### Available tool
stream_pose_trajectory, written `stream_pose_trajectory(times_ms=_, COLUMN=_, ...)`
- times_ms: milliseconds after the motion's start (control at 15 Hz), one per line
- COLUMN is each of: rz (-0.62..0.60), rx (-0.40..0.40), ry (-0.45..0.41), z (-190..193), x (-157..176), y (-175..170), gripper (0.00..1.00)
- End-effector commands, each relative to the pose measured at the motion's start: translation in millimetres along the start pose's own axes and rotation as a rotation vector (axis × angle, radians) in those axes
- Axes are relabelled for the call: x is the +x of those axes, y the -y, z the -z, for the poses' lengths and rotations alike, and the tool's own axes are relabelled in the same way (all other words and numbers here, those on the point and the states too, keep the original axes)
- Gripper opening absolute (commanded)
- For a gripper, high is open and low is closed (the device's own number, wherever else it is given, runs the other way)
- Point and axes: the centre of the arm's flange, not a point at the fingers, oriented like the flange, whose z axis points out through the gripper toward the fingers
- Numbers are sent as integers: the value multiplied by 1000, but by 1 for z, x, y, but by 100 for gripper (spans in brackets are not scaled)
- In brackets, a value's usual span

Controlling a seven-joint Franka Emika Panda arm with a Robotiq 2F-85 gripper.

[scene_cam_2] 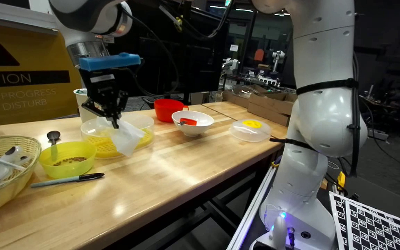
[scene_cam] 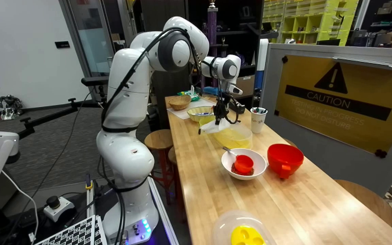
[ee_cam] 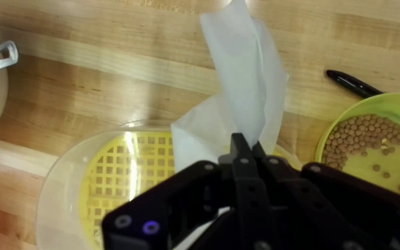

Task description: Use the white napkin to wipe the yellow container.

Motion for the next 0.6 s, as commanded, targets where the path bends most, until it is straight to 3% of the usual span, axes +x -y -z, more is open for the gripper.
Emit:
stream_pose_trajectory(times_ms=0, rz=40, rx=-16, ry=-28, z=6, x=-19, y=9, gripper=0)
stream_pose_trajectory(times_ms=267, rz=39, rx=-15, ry=-24, z=5, x=-17, y=9, gripper=0)
stream_pose_trajectory(times_ms=533, rz=-4, rx=-4, ry=-14, z=4, x=-2, y=-14, gripper=0)
